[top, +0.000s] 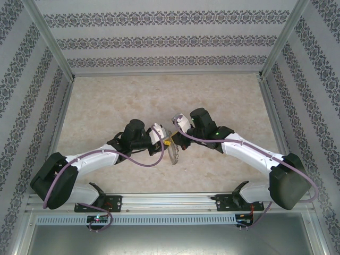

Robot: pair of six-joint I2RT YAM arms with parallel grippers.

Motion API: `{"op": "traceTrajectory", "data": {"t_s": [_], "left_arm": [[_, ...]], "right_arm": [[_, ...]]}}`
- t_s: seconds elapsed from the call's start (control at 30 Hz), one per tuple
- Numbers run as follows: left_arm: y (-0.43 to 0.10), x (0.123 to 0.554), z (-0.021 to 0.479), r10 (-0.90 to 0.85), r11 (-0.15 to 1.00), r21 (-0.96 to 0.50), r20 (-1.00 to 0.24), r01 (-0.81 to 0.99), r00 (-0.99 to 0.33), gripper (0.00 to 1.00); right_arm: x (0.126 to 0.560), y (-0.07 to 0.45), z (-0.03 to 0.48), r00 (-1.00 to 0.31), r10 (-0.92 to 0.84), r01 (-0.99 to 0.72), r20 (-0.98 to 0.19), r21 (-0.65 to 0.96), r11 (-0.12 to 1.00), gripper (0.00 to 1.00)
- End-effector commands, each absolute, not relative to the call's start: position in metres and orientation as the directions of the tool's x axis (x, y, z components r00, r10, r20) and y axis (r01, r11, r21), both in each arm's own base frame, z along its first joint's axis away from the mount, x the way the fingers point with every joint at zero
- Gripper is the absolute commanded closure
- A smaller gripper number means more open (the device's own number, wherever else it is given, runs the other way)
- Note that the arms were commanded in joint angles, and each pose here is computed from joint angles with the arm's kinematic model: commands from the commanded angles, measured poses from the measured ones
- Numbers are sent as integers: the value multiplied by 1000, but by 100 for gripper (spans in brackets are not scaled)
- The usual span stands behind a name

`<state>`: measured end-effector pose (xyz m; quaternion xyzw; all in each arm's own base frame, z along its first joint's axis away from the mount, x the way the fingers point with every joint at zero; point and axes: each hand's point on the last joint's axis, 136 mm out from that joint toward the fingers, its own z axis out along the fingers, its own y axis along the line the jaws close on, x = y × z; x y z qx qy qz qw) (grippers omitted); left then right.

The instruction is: Put the keys on the keyring

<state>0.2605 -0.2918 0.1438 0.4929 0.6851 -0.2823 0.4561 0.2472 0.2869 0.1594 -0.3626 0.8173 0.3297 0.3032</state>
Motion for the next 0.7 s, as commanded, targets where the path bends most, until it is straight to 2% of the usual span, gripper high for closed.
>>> {"op": "traceTrajectory", "data": {"t_s": [0.0,0.17,0.43,0.67], "left_arm": [[-297,257,141,399,340,36,-911,940,-110,72],[-301,251,143,376,312,-2,-918,950,-126,71],[-301,250,149,323,327,-22,-937,945,-134,69],[-304,255,158,284,343,-12,-952,939,-115,74]], "right_arm": [[252,290,173,-534,-370,-801,-760,315,509,100],[254,289,176,-528,-360,-800,-769,308,514,100],[253,286,178,-527,-347,-797,-776,310,518,100],[252,286,180,-526,-343,-797,-778,311,517,100]]}}
